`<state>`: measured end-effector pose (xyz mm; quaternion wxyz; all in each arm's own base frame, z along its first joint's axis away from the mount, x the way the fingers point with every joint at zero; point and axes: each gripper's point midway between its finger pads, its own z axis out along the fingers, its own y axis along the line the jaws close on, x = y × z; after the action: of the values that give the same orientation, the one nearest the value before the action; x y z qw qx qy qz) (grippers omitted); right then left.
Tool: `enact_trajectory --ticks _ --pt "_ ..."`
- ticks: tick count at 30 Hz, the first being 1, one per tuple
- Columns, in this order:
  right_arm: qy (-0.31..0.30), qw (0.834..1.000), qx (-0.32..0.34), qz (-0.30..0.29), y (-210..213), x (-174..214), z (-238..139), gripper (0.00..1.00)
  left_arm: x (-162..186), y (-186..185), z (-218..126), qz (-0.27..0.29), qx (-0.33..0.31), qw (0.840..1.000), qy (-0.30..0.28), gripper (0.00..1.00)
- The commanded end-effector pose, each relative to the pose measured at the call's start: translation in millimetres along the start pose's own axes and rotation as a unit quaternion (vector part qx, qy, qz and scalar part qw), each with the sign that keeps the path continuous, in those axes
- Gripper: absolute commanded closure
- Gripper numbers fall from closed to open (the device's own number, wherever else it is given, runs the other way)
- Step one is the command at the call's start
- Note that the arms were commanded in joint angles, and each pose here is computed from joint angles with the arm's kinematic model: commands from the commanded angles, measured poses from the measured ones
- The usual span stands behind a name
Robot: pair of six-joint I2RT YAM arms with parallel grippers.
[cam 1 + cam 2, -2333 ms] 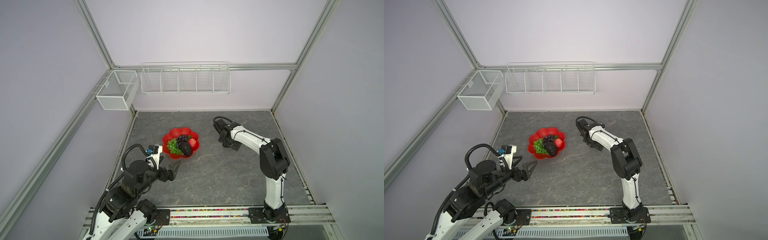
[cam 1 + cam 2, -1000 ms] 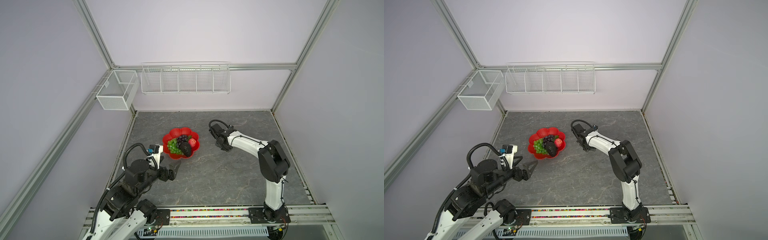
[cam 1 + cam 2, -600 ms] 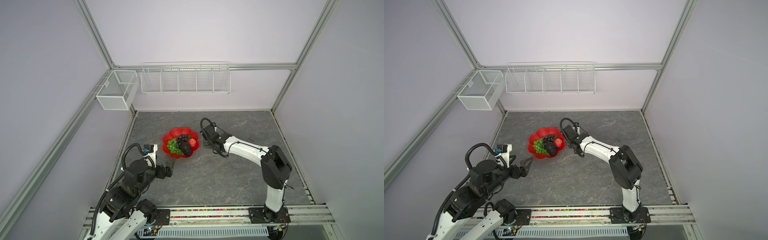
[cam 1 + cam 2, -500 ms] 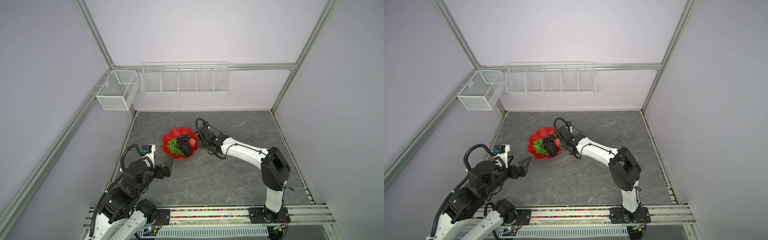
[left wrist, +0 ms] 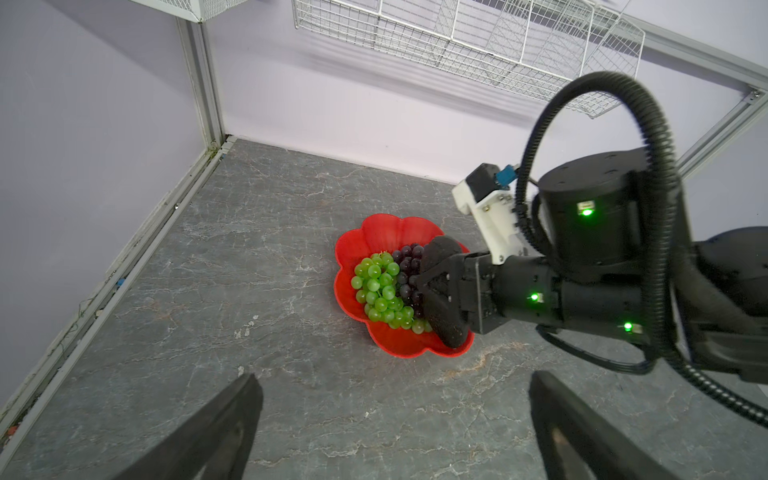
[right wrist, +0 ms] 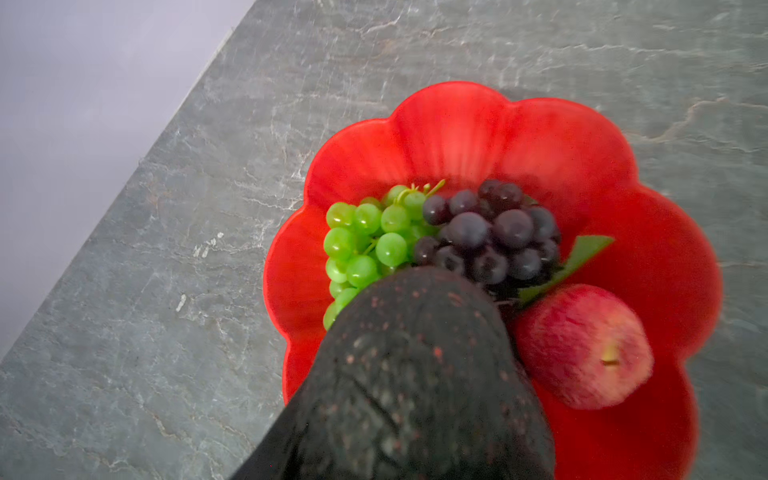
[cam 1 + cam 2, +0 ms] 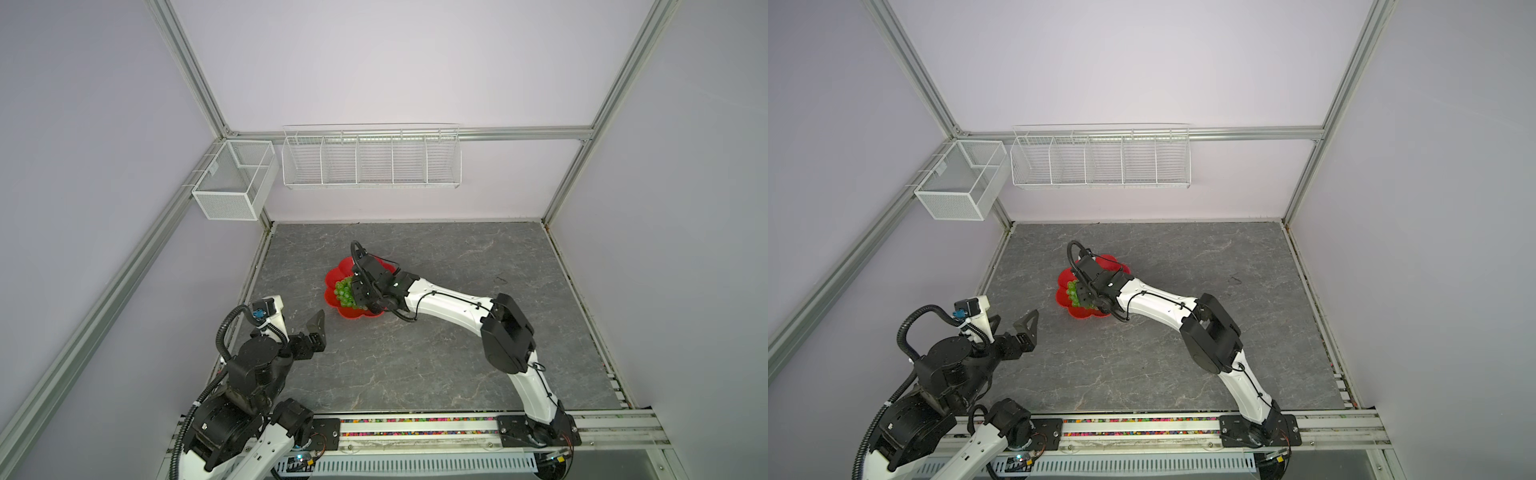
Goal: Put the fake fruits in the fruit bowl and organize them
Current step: 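Carry the second avocado with the right gripper into the bowl and release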
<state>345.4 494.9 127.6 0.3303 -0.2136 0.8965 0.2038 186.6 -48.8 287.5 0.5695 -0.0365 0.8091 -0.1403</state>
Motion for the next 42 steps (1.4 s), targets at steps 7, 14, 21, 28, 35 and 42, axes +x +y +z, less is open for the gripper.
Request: enact_trajectory --ticks 7,14,21,28,35,42 --pt "0.023 1.000 -0.010 -0.015 24.6 14.7 22.6 0.71 0.4 2.0 -3.4 -0.005 -0.002 1.000 0.003 0.00" --pt "0.017 0.999 0.027 -0.013 11.7 15.5 30.5 0.53 0.3 -1.2 -3.4 -0.004 0.007 1.000 0.004 0.00" --pt "0.005 0.999 0.037 -0.010 9.1 4.8 32.5 0.42 0.2 -2.4 -4.1 -0.004 0.012 1.000 0.002 0.00" --pt "-0.007 0.999 0.043 -0.018 10.1 -7.1 23.4 0.37 1.1 -5.0 -3.3 -0.003 0.018 1.000 0.005 0.00" --pt "-0.048 0.997 0.056 -0.019 7.4 -33.4 1.4 0.37 0.6 -5.2 -4.3 -0.002 0.020 1.000 0.003 0.00" --pt "-0.160 0.985 0.059 -0.019 -1.9 -99.2 -92.3 0.38 1.3 -6.0 -2.3 0.002 0.019 1.000 0.006 0.00"
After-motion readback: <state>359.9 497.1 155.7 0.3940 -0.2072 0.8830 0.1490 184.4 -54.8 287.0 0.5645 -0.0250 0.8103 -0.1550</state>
